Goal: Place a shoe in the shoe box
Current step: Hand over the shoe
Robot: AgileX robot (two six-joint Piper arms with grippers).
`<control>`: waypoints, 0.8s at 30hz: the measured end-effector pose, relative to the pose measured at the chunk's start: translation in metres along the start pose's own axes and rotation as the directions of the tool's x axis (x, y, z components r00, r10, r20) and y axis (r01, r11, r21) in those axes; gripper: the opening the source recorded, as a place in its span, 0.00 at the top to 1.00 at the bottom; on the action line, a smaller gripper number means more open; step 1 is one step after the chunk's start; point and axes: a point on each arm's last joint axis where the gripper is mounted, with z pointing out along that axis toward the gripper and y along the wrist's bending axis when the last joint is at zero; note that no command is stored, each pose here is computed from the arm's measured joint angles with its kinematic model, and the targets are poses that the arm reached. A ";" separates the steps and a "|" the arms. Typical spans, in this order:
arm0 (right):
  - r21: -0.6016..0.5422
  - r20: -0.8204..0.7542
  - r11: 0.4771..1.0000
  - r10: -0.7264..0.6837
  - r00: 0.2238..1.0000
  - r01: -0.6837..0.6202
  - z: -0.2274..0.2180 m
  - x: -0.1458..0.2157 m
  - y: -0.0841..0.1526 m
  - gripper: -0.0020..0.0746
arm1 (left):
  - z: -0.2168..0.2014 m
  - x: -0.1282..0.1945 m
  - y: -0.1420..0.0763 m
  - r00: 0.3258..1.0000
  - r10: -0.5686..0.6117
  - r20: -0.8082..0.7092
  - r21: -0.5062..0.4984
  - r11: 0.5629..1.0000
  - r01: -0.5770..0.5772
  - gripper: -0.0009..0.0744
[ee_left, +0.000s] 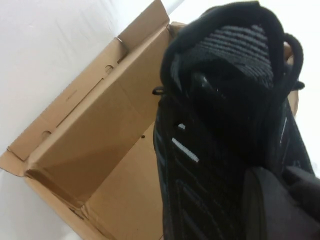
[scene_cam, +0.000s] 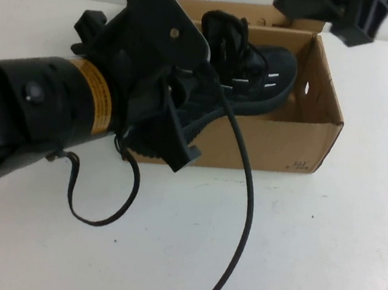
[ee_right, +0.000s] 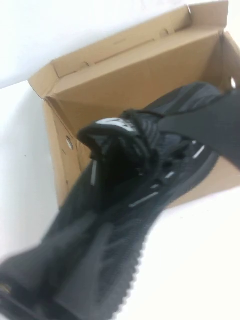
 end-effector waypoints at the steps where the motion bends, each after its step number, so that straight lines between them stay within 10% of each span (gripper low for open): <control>1: 0.001 0.001 1.000 -0.022 1.000 0.022 -0.003 0.001 0.001 0.37 | 0.000 0.001 0.001 1.000 0.007 -0.002 0.000 1.000 -0.007 0.96; 10: -0.033 -0.048 0.994 -0.110 0.993 0.108 -0.008 0.025 0.009 0.48 | -0.007 0.010 0.013 0.998 0.038 -0.049 0.093 0.995 -0.033 0.96; 24: -0.210 0.028 0.969 0.138 0.990 -0.130 0.015 0.065 0.001 0.50 | -0.019 -0.011 0.036 0.997 0.079 0.015 0.385 0.919 -0.078 0.96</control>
